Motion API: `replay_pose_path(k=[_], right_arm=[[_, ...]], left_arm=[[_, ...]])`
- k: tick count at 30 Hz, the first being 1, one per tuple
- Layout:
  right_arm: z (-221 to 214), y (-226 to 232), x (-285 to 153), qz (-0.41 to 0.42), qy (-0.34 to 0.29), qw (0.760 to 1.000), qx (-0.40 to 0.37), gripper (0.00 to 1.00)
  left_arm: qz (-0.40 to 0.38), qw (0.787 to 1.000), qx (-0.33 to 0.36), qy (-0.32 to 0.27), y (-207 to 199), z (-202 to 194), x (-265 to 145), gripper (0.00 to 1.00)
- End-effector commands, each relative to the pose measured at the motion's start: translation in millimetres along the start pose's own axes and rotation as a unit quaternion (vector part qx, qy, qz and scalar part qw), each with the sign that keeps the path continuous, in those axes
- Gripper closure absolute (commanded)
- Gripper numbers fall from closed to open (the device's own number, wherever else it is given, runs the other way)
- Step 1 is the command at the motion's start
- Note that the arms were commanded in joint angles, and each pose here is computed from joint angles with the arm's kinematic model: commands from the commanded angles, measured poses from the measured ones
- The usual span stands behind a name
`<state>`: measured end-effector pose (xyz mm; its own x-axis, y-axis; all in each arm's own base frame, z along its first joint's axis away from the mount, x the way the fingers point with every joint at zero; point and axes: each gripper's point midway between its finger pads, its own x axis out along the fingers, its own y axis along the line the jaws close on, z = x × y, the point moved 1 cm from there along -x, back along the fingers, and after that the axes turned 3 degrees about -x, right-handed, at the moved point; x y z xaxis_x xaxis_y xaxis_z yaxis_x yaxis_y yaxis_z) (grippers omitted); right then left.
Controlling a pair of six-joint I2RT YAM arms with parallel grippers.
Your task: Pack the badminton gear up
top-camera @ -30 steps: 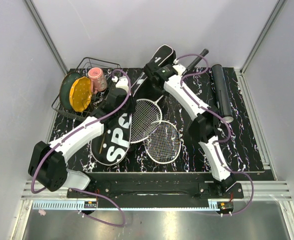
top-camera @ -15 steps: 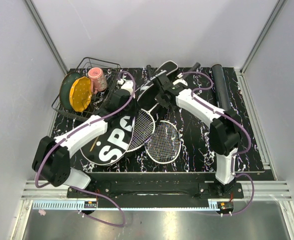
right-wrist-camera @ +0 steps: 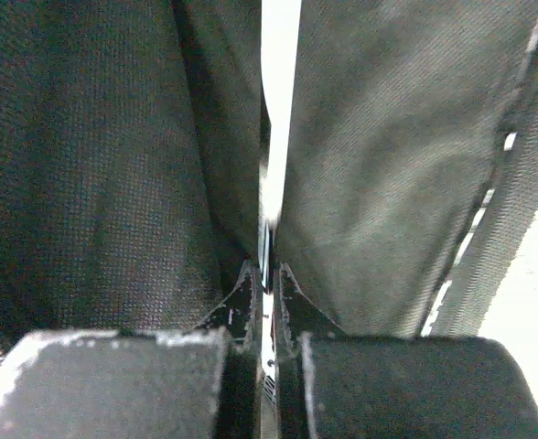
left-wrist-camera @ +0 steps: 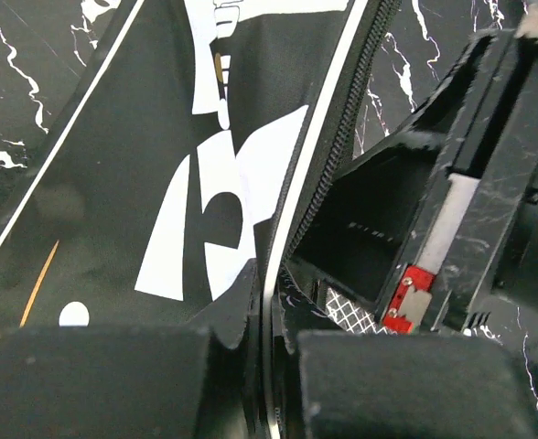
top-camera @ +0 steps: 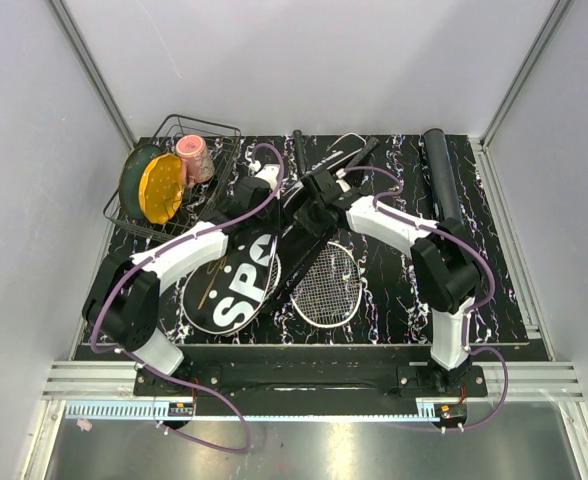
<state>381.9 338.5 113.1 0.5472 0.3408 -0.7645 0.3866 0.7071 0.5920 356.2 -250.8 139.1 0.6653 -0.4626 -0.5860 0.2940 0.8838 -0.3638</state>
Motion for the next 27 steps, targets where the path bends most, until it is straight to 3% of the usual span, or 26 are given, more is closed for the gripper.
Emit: replay_pose_path(k=[1, 3, 10, 15, 19, 24, 27], right_arm=[[-11.6, 65.1, -25.9, 0.134, 0.070, 0.988, 0.028, 1.00], [-23.6, 77.2, -28.7, 0.166, 0.103, 0.980, 0.030, 1.00], [-38.4, 70.6, -28.5, 0.170, 0.128, 0.975, 0.058, 1.00], [-34.1, 63.9, -24.5, 0.182, 0.125, 0.975, 0.002, 0.99], [-29.8, 27.7, -6.1, 0.160, 0.135, 0.977, -0.037, 0.80], [-15.9, 5.6, -10.4, 0.215, 0.141, 0.964, -0.070, 0.64], [-0.7, -4.6, -19.2, 0.225, 0.125, 0.961, -0.102, 0.48]], left_arm=[[-0.051, 0.997, 0.006, -0.051, -26.7, 37.6, -0.5, 1.00], [-0.061, 0.997, 0.007, -0.044, -30.2, 35.8, 1.2, 1.00], [-0.060, 0.997, 0.008, -0.051, -29.8, 38.8, -2.0, 1.00], [-0.079, 0.995, 0.008, -0.054, -35.2, 41.3, -6.2, 1.00], [-0.064, 0.997, -0.004, -0.049, -26.1, 40.1, -5.6, 1.00], [-0.061, 0.997, -0.017, -0.032, -20.1, 34.9, -0.2, 1.00], [-0.056, 0.998, -0.016, -0.031, -16.8, 34.1, 1.0, 1.00]])
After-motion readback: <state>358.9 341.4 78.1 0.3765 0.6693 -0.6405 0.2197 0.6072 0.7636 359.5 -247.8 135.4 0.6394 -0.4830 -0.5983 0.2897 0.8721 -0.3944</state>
